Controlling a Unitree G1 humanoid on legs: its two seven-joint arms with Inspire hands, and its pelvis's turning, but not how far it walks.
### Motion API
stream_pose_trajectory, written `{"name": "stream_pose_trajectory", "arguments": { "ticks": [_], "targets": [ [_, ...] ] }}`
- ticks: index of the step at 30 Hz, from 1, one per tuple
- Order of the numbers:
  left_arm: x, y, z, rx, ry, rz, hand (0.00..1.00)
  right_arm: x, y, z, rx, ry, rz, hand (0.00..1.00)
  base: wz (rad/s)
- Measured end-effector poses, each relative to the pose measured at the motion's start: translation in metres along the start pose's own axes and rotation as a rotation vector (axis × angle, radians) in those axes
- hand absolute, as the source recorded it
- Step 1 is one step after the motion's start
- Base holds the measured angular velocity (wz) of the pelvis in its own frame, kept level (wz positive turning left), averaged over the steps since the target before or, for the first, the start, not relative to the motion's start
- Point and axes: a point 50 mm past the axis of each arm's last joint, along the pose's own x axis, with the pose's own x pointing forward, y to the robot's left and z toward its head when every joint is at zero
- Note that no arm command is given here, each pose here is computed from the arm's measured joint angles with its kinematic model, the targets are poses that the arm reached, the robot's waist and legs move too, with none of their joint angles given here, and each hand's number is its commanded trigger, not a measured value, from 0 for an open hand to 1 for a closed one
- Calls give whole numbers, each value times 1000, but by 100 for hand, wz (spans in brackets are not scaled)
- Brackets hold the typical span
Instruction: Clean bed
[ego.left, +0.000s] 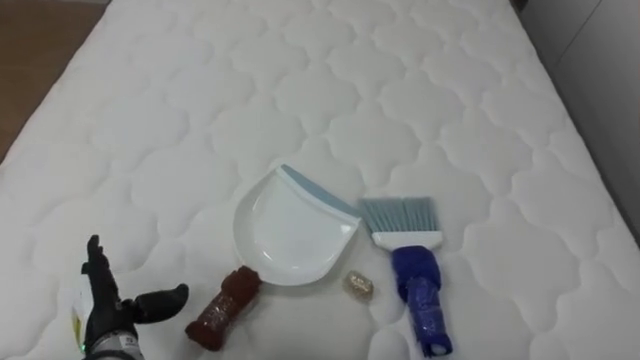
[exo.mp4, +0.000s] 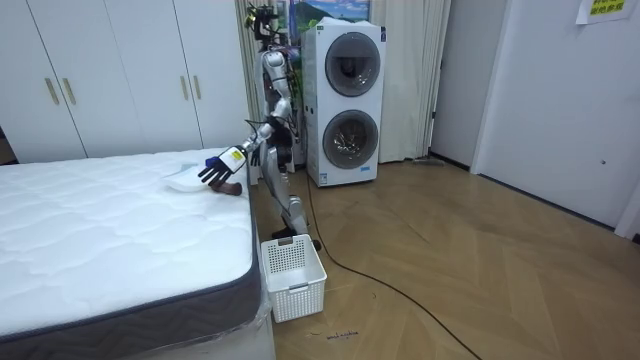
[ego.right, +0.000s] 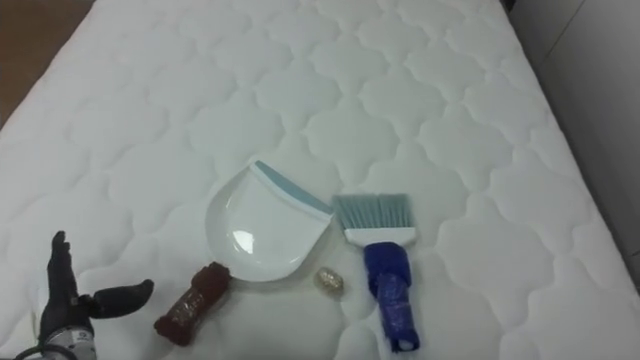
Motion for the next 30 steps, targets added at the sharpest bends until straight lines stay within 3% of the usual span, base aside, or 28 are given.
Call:
{"name": "stream_pose_trajectory", "arguments": {
  "ticks": [13,17,21,30],
  "targets": [
    [-2,-32,14,39,-54,-182,0,6,-2,26,-73,-36,34,0,4],
    [4,-54,35,55,-124,-268,0,7,2,28,-56,-19,48,0,51],
    [5,-51,22,86,-80,-257,0,9,-1,38,-74,-27,38,0,-38],
    [15,-60,32,92,-81,-281,0,10,-3,46,-80,-43,37,0,-6]
  ]
}}
